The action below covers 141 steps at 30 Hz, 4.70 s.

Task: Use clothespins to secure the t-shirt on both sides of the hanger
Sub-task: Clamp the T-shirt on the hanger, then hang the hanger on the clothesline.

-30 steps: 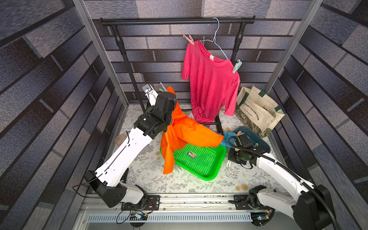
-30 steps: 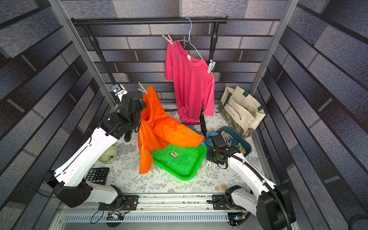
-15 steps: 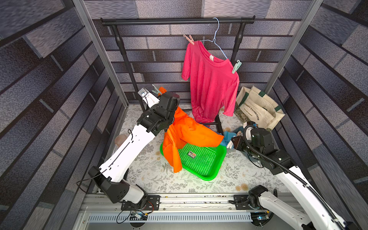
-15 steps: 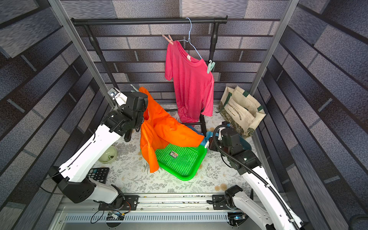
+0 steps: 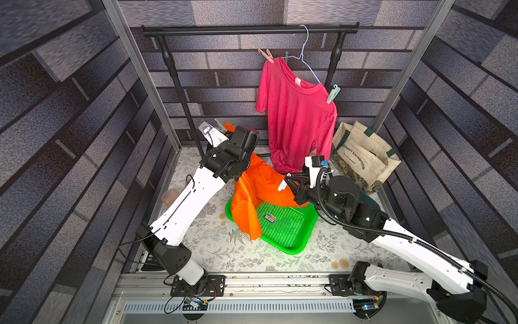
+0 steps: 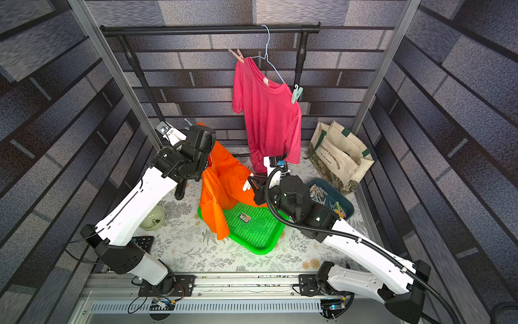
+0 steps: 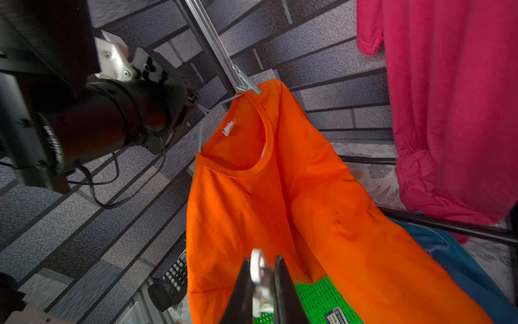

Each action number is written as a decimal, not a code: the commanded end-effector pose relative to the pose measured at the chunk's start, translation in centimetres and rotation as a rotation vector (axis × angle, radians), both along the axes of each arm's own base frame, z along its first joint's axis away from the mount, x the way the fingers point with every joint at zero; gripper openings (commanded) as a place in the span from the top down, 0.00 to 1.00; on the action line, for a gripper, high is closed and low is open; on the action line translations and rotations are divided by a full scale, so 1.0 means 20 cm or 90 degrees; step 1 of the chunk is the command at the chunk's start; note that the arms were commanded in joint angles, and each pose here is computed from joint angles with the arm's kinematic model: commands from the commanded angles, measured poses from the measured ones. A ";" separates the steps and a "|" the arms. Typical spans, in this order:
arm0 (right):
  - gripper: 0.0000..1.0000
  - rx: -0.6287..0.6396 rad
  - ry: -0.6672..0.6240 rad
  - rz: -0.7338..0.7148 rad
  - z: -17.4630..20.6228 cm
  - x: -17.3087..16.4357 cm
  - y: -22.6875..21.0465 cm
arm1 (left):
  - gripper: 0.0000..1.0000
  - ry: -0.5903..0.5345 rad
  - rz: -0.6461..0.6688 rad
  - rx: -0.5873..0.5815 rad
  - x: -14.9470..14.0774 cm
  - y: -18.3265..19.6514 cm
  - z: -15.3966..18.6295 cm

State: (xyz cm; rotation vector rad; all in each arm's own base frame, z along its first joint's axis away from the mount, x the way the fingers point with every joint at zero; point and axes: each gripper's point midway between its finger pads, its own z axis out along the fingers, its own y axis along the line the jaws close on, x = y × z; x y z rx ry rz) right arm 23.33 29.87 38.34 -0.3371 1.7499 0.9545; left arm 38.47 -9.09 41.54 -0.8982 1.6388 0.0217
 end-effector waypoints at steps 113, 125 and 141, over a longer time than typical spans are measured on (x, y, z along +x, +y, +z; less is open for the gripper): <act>0.80 -0.155 0.041 0.374 -0.02 -0.11 -0.17 | 1.00 -0.136 -1.062 0.174 -0.84 -0.57 0.34; 1.00 -0.165 0.006 0.213 0.04 0.00 -0.28 | 0.00 -0.048 -0.686 0.194 -0.42 -0.24 0.34; 1.00 -0.088 -0.190 -0.123 0.81 0.45 -0.47 | 0.00 0.048 -0.345 0.199 -0.26 0.23 0.22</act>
